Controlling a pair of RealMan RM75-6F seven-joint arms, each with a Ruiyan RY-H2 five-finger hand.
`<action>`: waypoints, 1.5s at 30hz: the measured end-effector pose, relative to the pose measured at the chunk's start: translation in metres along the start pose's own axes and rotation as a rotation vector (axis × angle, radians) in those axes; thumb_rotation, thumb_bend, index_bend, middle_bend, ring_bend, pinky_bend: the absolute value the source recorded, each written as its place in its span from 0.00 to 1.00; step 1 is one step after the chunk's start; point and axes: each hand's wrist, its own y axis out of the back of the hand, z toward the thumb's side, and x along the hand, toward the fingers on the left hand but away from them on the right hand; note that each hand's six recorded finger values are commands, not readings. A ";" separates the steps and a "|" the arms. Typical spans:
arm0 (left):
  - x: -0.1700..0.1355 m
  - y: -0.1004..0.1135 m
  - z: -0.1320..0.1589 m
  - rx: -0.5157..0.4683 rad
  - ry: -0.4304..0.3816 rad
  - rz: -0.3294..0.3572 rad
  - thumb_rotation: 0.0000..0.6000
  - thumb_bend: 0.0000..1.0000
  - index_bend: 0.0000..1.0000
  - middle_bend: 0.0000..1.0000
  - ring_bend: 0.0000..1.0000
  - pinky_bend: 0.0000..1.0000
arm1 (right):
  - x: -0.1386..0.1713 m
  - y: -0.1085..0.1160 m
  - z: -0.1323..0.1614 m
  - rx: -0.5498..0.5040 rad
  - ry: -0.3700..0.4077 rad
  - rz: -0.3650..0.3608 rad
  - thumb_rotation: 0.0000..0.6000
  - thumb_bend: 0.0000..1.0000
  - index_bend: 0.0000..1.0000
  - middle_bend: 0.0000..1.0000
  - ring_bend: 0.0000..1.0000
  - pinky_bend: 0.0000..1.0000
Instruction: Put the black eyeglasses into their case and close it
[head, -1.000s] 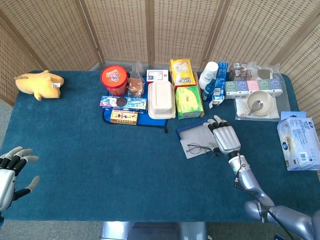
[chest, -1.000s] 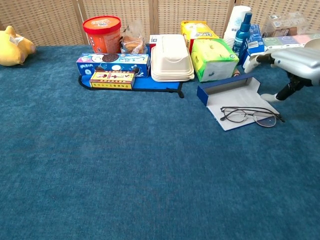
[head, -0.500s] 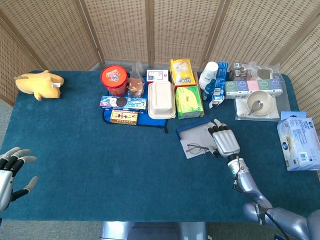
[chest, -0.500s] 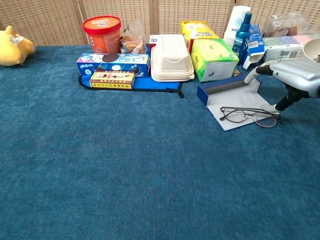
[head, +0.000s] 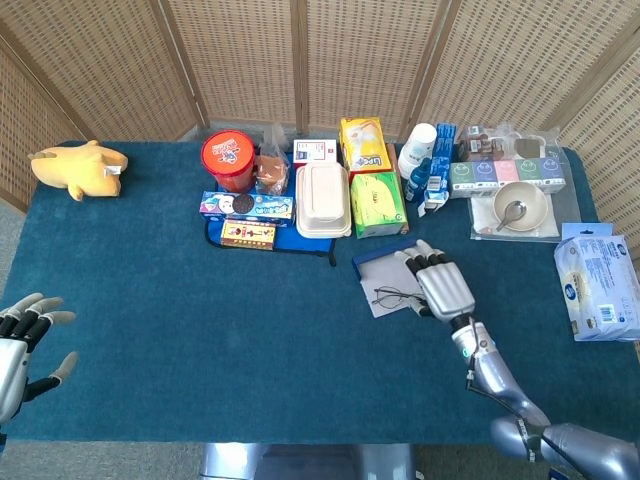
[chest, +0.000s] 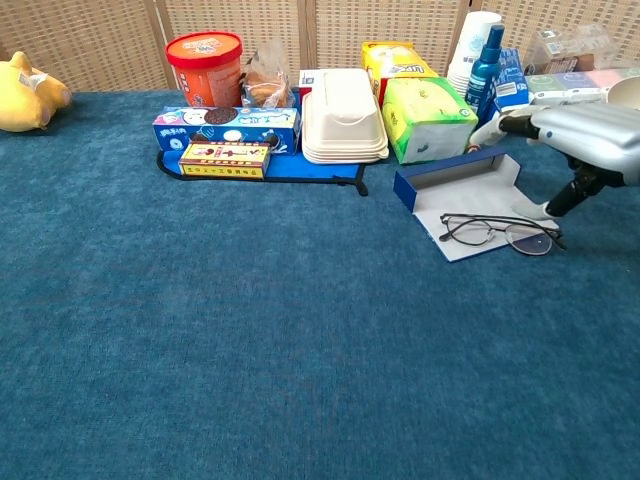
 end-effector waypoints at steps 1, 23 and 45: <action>0.000 0.000 0.000 0.000 0.000 0.001 1.00 0.23 0.34 0.26 0.16 0.21 | 0.003 0.000 0.003 0.009 0.009 0.006 1.00 0.28 0.10 0.13 0.04 0.19; -0.004 0.007 0.002 0.004 -0.003 0.017 1.00 0.23 0.34 0.26 0.16 0.20 | -0.010 -0.015 -0.005 0.036 0.033 -0.049 1.00 0.18 0.00 0.05 0.00 0.11; -0.006 0.010 0.000 0.008 0.005 0.021 1.00 0.23 0.34 0.26 0.16 0.20 | -0.035 -0.022 -0.010 0.049 0.030 -0.072 1.00 0.18 0.00 0.02 0.00 0.11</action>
